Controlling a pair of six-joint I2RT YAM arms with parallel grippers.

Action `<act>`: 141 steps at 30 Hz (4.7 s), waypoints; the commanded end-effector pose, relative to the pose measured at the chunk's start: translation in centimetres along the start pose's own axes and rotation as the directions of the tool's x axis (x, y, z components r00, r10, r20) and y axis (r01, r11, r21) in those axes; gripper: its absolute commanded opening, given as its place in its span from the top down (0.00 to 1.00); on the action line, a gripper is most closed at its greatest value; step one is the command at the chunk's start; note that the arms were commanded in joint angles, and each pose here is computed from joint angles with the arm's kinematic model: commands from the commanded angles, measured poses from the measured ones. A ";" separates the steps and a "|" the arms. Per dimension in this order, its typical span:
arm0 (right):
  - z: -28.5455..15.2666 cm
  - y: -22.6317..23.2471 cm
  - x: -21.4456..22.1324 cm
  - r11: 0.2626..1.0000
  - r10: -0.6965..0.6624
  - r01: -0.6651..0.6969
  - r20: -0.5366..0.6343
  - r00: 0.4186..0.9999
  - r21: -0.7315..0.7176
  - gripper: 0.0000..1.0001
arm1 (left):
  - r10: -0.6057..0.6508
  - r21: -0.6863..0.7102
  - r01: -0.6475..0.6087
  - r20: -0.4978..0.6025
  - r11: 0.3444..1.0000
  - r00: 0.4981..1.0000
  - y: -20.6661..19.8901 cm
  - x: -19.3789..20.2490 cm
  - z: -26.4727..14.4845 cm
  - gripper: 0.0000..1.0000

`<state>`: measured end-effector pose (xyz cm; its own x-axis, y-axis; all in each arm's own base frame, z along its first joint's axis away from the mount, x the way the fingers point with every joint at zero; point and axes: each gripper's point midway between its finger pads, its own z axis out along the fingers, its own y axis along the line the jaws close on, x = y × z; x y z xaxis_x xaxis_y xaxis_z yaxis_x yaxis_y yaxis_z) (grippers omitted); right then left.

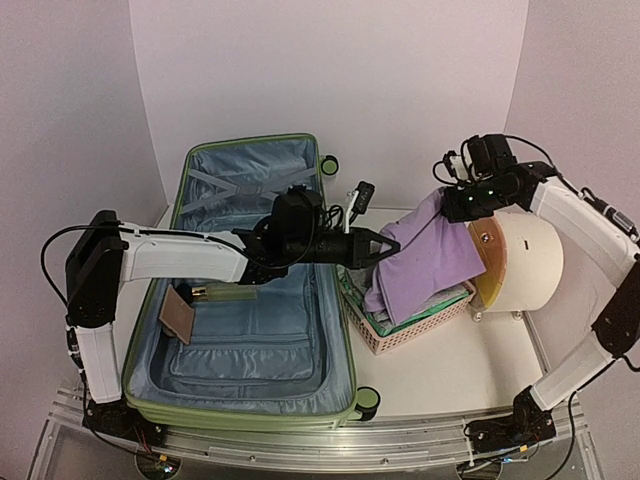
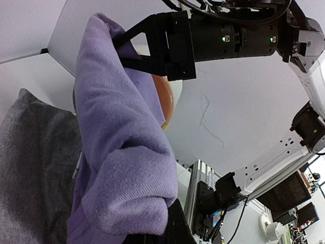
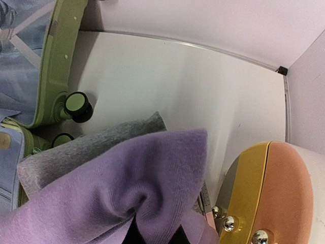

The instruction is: Open, take out, and arrange the luggage

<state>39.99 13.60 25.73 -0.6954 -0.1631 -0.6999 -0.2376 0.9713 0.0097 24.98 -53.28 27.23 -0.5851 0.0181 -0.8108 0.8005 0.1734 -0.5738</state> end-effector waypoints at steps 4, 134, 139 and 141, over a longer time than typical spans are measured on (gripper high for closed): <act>-7.7 -2.8 -4.4 0.995 0.053 -0.068 0.204 0.978 0.068 1.00 | 0.008 0.258 0.003 -0.038 0.966 0.999 -7.2 0.1 0.2 1.00; 7.4 11.3 10.6 0.998 0.041 -0.049 -0.262 0.964 -0.026 0.40 | 0.467 -0.340 -0.790 -0.663 0.510 0.586 22.9 2.1 -24.0 0.28; 10.7 12.1 12.2 0.997 0.053 -0.065 -0.297 0.953 -0.030 0.36 | 0.552 -0.162 -0.911 -0.751 0.380 0.364 24.9 3.2 -23.5 0.20; 11.9 12.1 13.2 0.997 0.064 -0.074 -0.324 0.944 -0.018 0.36 | 0.529 -0.164 -0.920 -0.776 0.357 0.343 26.6 3.2 -23.6 0.19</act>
<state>35.21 24.93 11.09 -0.8705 -0.1792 -0.4583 -0.2369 0.9690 0.0710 36.19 -26.02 11.17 -0.0301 0.8072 -0.5895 0.9018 0.2762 0.3323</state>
